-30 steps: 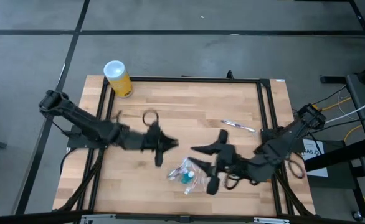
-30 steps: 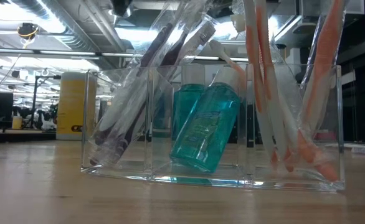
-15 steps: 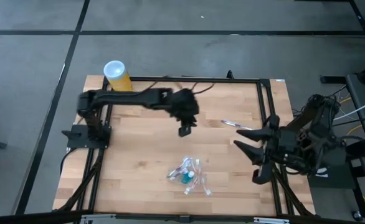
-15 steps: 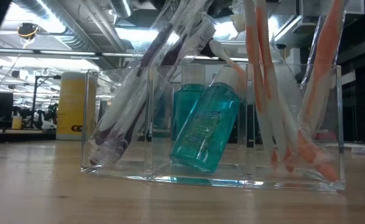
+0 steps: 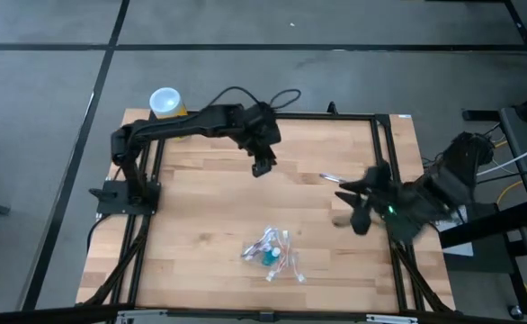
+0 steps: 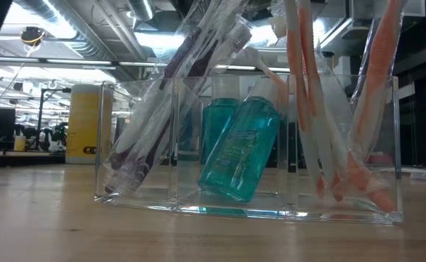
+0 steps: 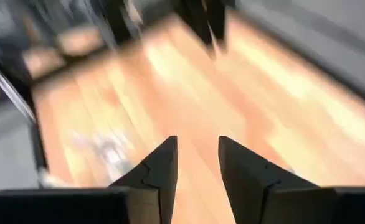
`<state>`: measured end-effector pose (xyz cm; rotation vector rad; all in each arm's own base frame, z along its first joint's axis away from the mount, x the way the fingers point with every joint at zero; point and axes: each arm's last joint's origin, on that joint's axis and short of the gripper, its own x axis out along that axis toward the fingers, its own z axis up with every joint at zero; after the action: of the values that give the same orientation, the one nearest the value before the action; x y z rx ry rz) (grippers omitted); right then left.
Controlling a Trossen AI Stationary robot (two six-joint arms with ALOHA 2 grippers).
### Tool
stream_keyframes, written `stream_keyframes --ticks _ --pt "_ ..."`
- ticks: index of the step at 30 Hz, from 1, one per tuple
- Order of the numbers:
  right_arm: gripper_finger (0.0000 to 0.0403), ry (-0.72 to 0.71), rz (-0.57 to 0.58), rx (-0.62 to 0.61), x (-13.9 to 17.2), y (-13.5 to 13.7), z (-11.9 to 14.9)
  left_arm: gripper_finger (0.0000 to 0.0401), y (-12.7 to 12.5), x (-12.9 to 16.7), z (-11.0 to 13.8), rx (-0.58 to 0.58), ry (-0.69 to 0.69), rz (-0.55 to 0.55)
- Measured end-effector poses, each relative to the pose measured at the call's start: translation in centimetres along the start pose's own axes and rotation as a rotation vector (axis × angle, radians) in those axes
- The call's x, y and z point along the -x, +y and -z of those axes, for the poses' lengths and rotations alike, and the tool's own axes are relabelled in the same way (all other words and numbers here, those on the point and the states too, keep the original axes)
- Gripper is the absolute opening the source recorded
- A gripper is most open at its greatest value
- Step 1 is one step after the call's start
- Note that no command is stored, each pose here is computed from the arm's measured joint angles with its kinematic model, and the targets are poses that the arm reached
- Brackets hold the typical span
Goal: Pick & Place toothbrushing station
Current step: Put the purple toothbrush into the left section of the transparent organizer
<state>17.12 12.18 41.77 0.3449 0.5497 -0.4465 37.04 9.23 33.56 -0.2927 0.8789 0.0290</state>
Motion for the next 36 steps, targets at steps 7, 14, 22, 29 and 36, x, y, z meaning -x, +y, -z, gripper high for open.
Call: stream_keyframes --ticks 7,14,22,29,36 --pt "0.0116 0.511 0.164 0.102 -4.7 -5.6 -1.1 0.0100 -1.9 4.9 0.9 0.001 -0.037 -0.128" --pt "0.0116 0.838 0.206 0.135 -10.6 -11.0 1.0 0.0100 -5.0 9.8 1.9 0.007 -0.156 -0.192" --pt "0.0116 0.989 0.183 0.134 -15.5 -16.1 5.3 0.0100 -8.8 12.2 3.3 -0.007 -0.218 -0.206" --pt "0.0116 0.972 0.153 0.130 -17.9 -18.6 7.1 0.0100 -11.3 12.0 4.1 -0.029 -0.227 -0.204" --pt "0.0136 1.159 0.182 0.095 -19.6 -21.1 10.7 0.0100 -13.2 12.5 4.9 -0.022 -0.248 -0.198"
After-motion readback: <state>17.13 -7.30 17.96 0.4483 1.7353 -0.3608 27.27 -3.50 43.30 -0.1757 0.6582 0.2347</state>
